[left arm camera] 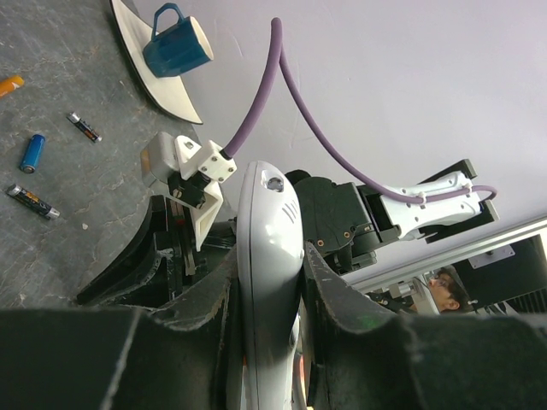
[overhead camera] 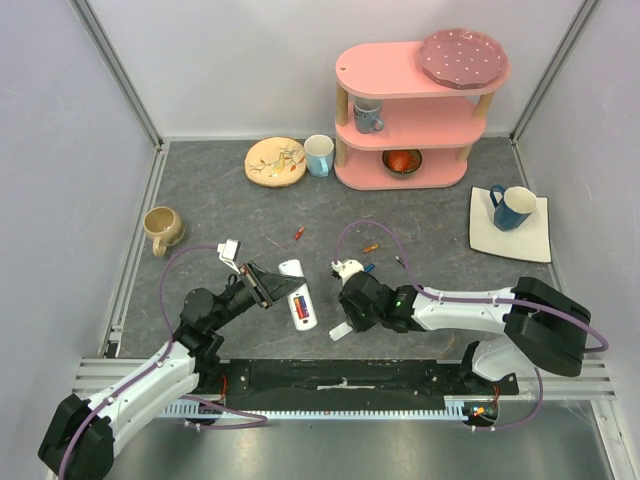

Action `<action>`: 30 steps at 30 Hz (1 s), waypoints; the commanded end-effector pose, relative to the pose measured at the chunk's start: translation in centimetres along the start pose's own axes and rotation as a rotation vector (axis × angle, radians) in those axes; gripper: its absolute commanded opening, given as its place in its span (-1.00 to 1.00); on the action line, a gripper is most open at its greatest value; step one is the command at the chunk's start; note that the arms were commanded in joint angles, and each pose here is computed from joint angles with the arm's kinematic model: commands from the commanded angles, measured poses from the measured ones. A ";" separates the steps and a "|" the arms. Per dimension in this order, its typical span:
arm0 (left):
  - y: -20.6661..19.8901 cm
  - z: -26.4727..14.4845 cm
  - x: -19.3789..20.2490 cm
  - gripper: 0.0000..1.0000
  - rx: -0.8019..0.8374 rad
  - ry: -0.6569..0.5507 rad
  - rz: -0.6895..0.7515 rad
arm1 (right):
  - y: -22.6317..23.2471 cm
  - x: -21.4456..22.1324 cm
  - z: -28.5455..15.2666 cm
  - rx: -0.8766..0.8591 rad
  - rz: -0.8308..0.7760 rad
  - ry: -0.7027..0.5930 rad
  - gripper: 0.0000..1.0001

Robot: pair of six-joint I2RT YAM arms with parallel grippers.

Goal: Load the batteries into the remote control
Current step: Pick up the battery cover at the center of the board.

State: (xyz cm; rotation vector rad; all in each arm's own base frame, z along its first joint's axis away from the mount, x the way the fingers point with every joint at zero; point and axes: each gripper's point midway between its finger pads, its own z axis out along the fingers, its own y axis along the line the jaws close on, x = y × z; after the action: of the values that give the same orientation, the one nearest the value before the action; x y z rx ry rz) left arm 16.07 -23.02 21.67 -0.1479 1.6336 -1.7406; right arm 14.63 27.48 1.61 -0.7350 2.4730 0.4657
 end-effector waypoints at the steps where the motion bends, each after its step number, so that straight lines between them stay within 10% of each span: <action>1: 1.1 -0.6 0.5 -0.96 -0.005 0.000 0.014 | -0.5 -0.5 0.0 0.044 0.003 -0.016 -0.47; 11: 1.3 -0.6 0.6 -0.96 -0.011 0.002 0.013 | -1.6 -1.7 -1.3 0.114 0.078 -0.076 -1.00; 30: 0.9 0.9 -0.2 -0.96 -0.011 0.007 0.040 | -10.0 -1.2 -5.8 0.445 0.868 -0.414 -1.00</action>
State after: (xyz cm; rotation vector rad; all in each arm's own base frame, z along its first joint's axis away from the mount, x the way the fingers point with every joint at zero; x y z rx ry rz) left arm 16.89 -23.57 19.22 -0.1915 1.7362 -1.7062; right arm 17.93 20.51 5.37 0.2846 2.3707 0.3501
